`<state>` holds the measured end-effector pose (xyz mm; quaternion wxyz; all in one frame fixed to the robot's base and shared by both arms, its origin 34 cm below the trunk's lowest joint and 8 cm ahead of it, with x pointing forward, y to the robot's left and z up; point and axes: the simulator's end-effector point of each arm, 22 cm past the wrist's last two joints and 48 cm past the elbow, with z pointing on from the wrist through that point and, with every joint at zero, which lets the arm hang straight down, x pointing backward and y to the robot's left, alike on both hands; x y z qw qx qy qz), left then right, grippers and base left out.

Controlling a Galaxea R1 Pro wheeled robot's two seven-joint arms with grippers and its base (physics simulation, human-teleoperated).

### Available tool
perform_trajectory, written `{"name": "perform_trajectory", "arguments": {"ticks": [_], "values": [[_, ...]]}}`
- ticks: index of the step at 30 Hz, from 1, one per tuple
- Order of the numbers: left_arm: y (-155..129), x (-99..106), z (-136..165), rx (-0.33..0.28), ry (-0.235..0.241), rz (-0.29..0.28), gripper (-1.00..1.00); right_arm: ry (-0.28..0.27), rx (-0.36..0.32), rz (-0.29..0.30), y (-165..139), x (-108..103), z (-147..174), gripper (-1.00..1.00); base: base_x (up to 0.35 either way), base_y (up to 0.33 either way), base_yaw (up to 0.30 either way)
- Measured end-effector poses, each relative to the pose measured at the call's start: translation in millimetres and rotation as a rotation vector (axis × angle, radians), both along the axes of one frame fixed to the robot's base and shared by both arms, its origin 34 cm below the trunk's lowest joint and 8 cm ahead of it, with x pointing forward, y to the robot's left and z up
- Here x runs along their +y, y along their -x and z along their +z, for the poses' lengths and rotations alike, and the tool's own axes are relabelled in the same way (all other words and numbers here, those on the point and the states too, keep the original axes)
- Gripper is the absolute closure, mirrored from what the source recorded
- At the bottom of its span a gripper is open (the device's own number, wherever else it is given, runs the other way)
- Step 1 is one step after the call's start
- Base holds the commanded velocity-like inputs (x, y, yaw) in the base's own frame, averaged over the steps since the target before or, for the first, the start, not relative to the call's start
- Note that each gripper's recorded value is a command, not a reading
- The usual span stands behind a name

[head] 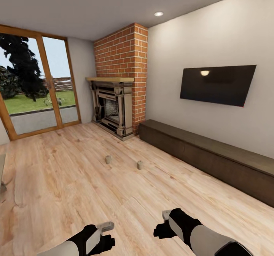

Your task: Place each of the two pumpkins and all three candles from the living room inside a cabinet in the living room (use any cabinet), then make sure every cabinet is closed, and position the cauldron so it is next to a table in the living room.

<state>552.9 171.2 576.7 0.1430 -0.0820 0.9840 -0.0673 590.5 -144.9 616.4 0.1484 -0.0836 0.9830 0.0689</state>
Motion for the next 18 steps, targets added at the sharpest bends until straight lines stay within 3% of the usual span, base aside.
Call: {"name": "perform_trajectory", "arguments": {"ticks": [18], "values": [[0.0, -4.7, 0.6, 0.000, 0.005, -0.003, -1.00, -0.001, -0.005, 0.000, -1.1, -0.3, 0.3, -1.00, 0.335, 0.008, 0.000]]}}
